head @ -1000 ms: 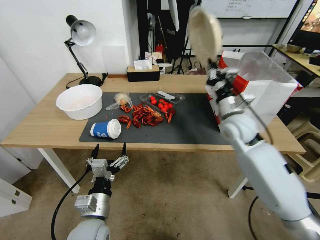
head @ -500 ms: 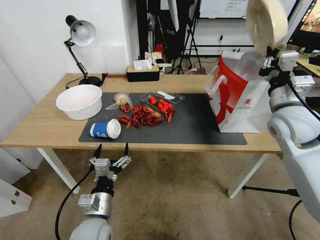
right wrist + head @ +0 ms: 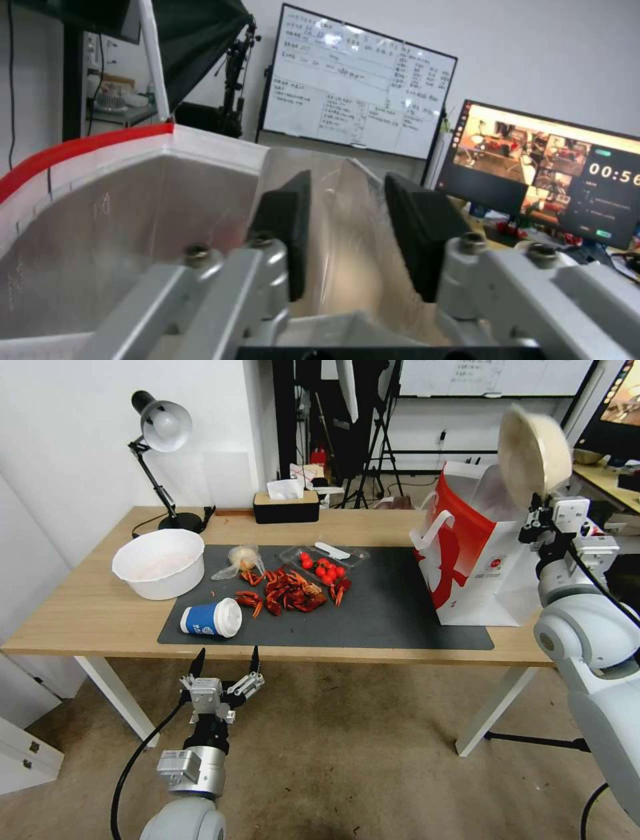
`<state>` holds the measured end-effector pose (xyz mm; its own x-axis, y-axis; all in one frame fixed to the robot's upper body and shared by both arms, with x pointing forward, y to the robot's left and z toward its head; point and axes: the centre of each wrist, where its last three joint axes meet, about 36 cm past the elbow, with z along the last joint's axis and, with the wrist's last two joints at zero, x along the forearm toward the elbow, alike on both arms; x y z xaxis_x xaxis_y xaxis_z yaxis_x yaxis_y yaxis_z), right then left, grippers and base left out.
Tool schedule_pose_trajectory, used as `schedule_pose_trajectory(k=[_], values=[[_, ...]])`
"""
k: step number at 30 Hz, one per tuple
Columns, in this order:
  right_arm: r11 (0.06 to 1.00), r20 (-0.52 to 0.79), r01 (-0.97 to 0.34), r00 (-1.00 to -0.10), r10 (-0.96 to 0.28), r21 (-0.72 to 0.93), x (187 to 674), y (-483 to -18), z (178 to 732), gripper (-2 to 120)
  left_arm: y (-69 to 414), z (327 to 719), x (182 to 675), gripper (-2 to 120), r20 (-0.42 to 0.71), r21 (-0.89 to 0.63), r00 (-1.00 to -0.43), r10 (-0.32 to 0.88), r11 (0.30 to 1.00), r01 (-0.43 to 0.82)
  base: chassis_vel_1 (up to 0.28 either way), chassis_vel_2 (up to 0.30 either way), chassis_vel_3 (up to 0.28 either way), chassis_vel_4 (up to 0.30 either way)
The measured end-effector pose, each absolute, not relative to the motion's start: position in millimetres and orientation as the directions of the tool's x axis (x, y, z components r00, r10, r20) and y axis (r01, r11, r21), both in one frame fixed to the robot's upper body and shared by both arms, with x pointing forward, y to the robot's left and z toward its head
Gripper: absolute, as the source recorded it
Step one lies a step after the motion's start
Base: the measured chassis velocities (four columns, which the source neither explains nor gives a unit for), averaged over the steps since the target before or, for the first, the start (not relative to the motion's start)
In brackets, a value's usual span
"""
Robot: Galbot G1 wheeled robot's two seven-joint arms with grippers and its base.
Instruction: Pick up the trash from the table and place it into the takeout bag.
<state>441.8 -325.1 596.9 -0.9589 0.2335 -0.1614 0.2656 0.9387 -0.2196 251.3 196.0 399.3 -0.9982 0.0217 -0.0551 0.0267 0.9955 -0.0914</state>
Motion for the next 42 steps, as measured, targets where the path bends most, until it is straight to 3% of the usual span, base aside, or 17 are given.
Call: schedule_pose_trajectory(k=[7, 12, 14, 17, 27, 42], values=[[0.967, -0.201, 0.215, -0.962, 0.185, -0.139, 435.5, -325.2, 607.2, 58, 195.7, 401.3, 250.5, 100, -0.060, -0.091, -0.998, 0.023, 0.995, 0.028, 0.000, 0.000, 0.000, 0.000], [0.998, -0.289, 0.054, -0.956, 0.058, 0.021, 425.8, -316.8, 616.3, 75, 195.9, 402.3, 249.4, 100, -0.062, -0.091, -0.998, 0.022, 0.995, 0.028, 0.000, 0.000, 0.000, 0.000], [0.992, -0.360, -0.089, -0.932, -0.054, 0.084, 417.6, -310.0, 614.7, 86, 196.2, 402.7, 248.5, 100, -0.063, -0.090, -0.998, 0.022, 0.996, 0.027, 0.000, 0.000, 0.000, 0.000], [0.972, -0.399, -0.198, -0.907, -0.134, 0.125, 407.9, -298.0, 610.4, 96, 196.6, 402.8, 247.9, 100, -0.065, -0.089, -0.998, 0.020, 0.996, 0.026, 0.000, 0.000, 0.000, 0.000], [0.938, -0.441, -0.337, -0.856, -0.269, 0.082, 378.1, -257.7, 569.5, 100, 198.6, 403.4, 247.7, 100, -0.068, -0.087, -0.998, 0.015, 0.996, 0.021, 0.000, 0.000, 0.000, 0.000], [0.970, -0.380, -0.244, -0.898, -0.220, 0.015, 319.5, -237.2, 489.7, 100, 202.4, 395.3, 251.6, 100, -0.057, -0.084, -0.998, 0.014, 0.996, 0.019, 0.000, 0.000, 0.000, 0.000]])
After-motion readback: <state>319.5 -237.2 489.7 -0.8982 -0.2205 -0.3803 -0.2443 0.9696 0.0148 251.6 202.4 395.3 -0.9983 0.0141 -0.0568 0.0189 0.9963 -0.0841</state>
